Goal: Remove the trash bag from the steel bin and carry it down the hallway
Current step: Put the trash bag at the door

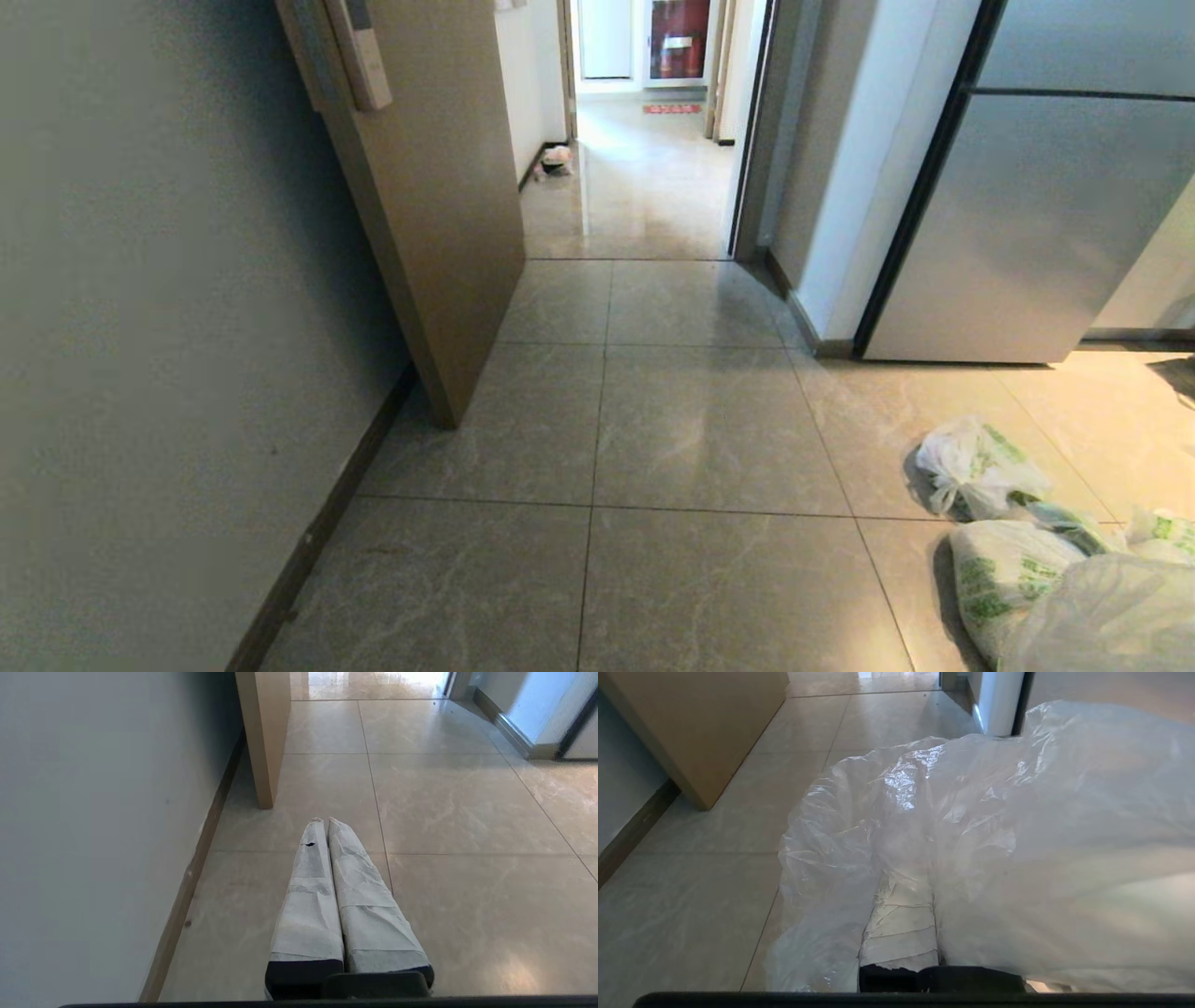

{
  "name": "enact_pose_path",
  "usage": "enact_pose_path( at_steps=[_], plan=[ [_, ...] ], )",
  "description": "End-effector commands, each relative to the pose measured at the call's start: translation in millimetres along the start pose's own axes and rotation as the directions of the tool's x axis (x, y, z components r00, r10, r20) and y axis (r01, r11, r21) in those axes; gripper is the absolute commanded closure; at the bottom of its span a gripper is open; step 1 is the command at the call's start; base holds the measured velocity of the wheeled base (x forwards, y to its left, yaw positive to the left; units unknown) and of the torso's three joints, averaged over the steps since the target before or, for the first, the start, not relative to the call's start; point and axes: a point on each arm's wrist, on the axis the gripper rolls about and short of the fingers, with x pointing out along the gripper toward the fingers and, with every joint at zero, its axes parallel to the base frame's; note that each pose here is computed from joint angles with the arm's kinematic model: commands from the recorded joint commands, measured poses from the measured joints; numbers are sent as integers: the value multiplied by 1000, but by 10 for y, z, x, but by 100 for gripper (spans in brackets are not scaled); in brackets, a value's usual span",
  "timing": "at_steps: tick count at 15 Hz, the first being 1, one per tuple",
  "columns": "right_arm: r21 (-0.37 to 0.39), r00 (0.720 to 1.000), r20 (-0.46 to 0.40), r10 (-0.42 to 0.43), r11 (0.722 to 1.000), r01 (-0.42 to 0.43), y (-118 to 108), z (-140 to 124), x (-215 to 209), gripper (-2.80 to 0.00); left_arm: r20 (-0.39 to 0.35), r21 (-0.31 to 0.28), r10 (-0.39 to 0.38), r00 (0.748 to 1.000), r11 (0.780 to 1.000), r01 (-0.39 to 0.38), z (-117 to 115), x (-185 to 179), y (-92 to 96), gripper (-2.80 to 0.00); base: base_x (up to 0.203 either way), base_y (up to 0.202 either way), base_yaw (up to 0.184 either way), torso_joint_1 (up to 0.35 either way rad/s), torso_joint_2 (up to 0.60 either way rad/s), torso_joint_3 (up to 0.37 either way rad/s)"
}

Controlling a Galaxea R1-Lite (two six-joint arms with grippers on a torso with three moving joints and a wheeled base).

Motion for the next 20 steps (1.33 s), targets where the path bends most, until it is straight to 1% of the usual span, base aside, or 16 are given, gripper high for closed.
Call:
enact_pose_path(
  at_steps=[1, 20],
  plan=[
    [0, 1000, -2, 0, 1000, 0, 0, -8, 2, 0, 0, 0, 1, 1000, 1000, -1, 0, 0, 0, 0, 196, 0, -1, 7, 1, -1],
    [0, 1000, -2, 0, 1000, 0, 0, -8, 2, 0, -1, 6, 2, 1000, 1000, -2, 1, -2, 0, 0, 192, 0, 1, 3, 4, 2]
  ],
)
